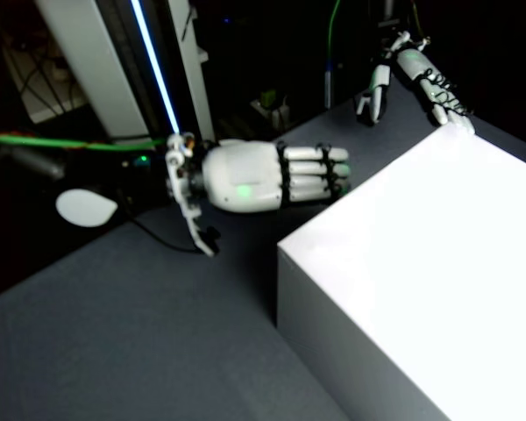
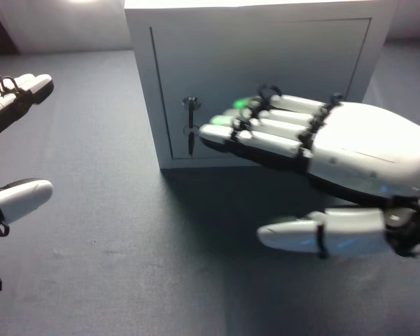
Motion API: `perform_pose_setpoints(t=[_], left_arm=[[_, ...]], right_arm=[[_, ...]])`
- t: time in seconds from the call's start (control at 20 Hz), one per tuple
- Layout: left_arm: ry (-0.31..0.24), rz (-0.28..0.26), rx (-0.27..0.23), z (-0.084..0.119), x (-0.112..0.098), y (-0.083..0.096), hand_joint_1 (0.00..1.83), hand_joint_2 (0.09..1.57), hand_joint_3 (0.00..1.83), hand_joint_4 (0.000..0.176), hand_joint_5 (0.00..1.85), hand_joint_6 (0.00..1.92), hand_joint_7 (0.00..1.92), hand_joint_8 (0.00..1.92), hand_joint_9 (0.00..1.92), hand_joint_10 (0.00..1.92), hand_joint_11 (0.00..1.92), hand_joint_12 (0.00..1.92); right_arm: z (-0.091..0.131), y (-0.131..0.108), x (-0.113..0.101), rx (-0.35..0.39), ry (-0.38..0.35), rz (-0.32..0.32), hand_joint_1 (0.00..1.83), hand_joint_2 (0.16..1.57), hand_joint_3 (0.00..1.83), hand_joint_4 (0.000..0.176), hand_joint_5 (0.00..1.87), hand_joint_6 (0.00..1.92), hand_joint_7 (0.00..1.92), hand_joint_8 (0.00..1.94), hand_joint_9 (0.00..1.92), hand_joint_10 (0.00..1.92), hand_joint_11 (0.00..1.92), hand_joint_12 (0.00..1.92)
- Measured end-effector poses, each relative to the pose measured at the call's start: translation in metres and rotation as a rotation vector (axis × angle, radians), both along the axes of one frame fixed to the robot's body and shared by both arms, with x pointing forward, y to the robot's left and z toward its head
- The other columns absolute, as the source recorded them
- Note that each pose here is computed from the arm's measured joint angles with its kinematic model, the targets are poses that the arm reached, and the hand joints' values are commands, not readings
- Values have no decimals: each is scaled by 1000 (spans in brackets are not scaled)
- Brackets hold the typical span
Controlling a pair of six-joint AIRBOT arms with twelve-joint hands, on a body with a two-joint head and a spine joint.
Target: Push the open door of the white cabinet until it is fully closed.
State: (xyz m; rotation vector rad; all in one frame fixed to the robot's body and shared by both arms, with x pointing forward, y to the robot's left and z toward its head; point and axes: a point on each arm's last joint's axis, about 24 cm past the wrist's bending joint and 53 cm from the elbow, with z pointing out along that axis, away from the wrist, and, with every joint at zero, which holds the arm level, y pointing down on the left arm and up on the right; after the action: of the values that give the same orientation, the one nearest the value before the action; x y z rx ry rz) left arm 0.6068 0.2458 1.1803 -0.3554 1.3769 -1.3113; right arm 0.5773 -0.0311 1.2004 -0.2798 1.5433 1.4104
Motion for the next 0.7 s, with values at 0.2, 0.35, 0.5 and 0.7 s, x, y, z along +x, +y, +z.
perform_pose_setpoints(t=[0.2,0.35,0.5,0.7], left_arm=[[-7,9,-8,1,-2,3,402,1282,4,85,0,0,0,0,0,0,0,0],[-15,16,-15,4,-2,6,403,1272,0,80,0,0,0,0,0,0,0,0],[-22,20,-21,6,-2,7,413,1260,0,99,0,0,0,0,0,0,0,0],[-28,25,-25,8,-2,8,284,1249,0,88,0,0,0,0,0,0,0,0]], right_arm=[[4,-31,-10,19,8,-28,87,1282,0,0,0,0,0,0,0,0,2,0],[8,-59,-13,40,19,-81,10,1291,3,0,0,0,0,0,0,0,0,0],[11,-91,-9,35,10,-177,44,1280,0,0,0,0,0,0,0,0,0,0],[12,-127,-4,38,9,-296,56,1304,8,0,0,0,0,0,0,0,0,0]])
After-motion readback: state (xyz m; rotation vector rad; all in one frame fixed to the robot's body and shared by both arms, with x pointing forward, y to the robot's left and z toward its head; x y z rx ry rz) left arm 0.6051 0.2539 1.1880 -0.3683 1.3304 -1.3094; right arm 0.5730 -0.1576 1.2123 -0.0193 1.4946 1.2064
